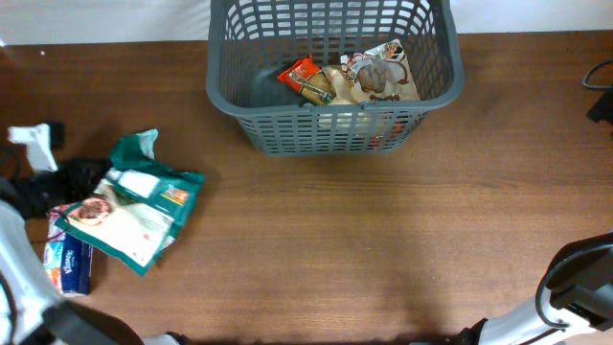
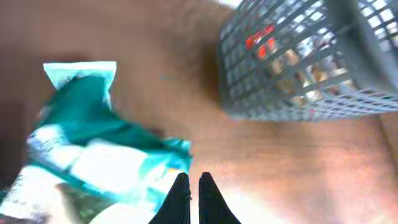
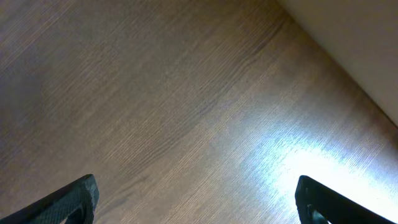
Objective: Pack container
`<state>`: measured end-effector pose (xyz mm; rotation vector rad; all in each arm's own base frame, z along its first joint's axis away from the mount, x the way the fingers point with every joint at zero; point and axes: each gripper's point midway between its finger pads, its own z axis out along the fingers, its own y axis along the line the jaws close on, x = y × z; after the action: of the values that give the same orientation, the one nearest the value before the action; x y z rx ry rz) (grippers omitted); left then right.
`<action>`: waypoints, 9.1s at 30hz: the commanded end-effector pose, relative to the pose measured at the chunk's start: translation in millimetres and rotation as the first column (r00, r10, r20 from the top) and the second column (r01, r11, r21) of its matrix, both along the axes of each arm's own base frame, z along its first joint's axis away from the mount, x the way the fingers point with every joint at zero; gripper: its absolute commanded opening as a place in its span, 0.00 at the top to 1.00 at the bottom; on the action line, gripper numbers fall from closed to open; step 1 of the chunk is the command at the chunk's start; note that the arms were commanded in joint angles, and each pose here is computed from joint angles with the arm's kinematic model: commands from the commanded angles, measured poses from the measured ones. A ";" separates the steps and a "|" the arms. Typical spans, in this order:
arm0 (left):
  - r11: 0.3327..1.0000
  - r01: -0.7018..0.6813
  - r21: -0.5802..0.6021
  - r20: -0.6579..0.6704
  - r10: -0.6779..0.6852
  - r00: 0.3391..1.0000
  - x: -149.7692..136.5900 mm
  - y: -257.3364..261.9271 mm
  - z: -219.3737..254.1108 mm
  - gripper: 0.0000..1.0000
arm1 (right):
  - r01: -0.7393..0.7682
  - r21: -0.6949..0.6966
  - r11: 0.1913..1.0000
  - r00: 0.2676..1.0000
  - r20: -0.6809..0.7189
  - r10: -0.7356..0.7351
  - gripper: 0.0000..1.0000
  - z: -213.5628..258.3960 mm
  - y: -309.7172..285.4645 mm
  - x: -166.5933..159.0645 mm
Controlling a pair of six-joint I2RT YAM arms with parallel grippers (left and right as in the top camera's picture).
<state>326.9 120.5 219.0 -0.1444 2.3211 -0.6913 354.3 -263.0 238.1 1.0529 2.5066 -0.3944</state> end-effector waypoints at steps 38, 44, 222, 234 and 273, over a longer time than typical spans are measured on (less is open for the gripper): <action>0.925 -0.065 0.375 -0.481 0.254 0.839 -22.1 77.8 -113.4 0.11 | 0.005 -0.004 1.000 1.000 0.015 -0.005 0.01 4.7 1.1 -0.7; 0.932 0.020 0.362 -0.509 0.180 0.842 -12.3 68.2 -133.2 0.16 | 0.005 -0.004 1.000 1.000 0.015 -0.005 0.01 4.7 1.1 -0.7; 0.872 -0.046 0.487 -0.277 0.205 0.939 19.7 -3.0 23.0 0.01 | 0.005 -0.004 1.000 1.000 0.015 -0.005 0.01 4.7 1.1 -0.7; 0.830 -0.155 0.536 -0.321 0.370 0.872 38.2 12.4 -5.1 0.01 | 0.005 -0.004 1.000 1.000 0.015 -0.005 0.01 4.7 1.1 -0.7; 0.710 -0.302 0.636 -0.472 0.668 0.575 70.1 5.4 -133.3 0.01 | 0.005 -0.004 1.000 1.000 0.015 -0.005 0.01 4.7 1.1 -0.7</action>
<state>398.0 124.3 87.2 -0.8187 2.8841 0.3452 354.3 -262.9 237.9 1.0529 2.5070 -0.3939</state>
